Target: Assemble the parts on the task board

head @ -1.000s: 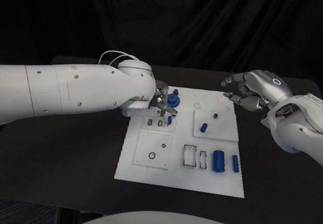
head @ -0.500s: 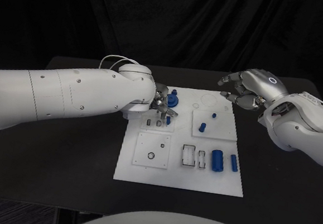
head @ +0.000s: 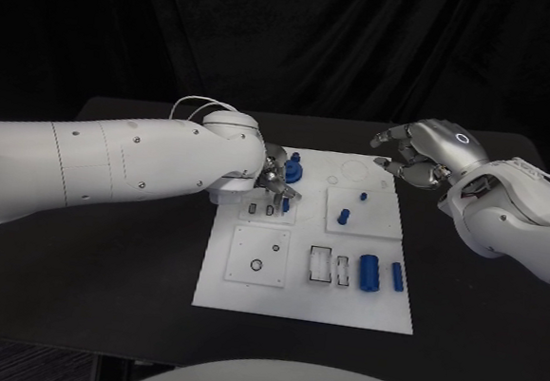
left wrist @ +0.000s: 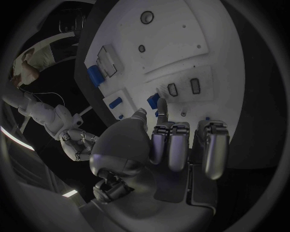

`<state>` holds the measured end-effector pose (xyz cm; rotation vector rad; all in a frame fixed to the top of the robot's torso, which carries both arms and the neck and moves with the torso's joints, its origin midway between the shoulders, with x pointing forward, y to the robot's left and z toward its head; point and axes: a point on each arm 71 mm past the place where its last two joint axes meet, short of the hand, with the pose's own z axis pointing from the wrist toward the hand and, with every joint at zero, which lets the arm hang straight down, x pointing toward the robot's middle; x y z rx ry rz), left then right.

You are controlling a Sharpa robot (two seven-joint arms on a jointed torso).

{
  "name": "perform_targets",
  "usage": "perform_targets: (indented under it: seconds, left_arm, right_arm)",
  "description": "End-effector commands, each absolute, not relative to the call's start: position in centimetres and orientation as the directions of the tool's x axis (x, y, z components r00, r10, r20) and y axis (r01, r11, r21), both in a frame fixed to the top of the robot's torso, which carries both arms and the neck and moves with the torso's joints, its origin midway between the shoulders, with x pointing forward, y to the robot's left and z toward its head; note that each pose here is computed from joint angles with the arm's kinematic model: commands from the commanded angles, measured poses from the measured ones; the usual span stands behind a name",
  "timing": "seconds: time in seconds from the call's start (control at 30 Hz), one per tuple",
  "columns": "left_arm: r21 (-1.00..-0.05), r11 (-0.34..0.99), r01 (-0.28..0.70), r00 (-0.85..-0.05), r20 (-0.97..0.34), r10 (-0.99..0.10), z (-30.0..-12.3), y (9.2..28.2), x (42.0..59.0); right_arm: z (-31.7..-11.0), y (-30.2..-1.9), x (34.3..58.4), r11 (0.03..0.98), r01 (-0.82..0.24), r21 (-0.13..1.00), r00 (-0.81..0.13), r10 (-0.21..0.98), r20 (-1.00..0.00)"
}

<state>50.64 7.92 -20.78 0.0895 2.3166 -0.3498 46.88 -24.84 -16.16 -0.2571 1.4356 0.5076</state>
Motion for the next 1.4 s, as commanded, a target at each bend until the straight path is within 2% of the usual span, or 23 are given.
perform_targets:
  seconds: [0.03,0.6,1.4]
  left_arm:
    - [-0.233,0.954,0.190,-0.705,-0.708,-0.033,-21.0,7.6,50.5]
    - [-0.233,0.956,0.180,-0.715,-0.698,-0.035,-21.9,7.6,50.3]
    - [-0.247,0.954,0.172,-0.709,-0.703,-0.055,-22.0,8.0,50.2]
  right_arm:
    - [-16.3,-25.0,46.9,0.875,-0.465,0.131,0.051,0.174,-0.983]
    - [-16.3,-25.0,46.8,0.876,-0.464,0.132,0.050,0.174,-0.983]
    - [-16.5,-25.3,46.8,0.881,-0.454,0.131,0.040,0.168,-0.985]
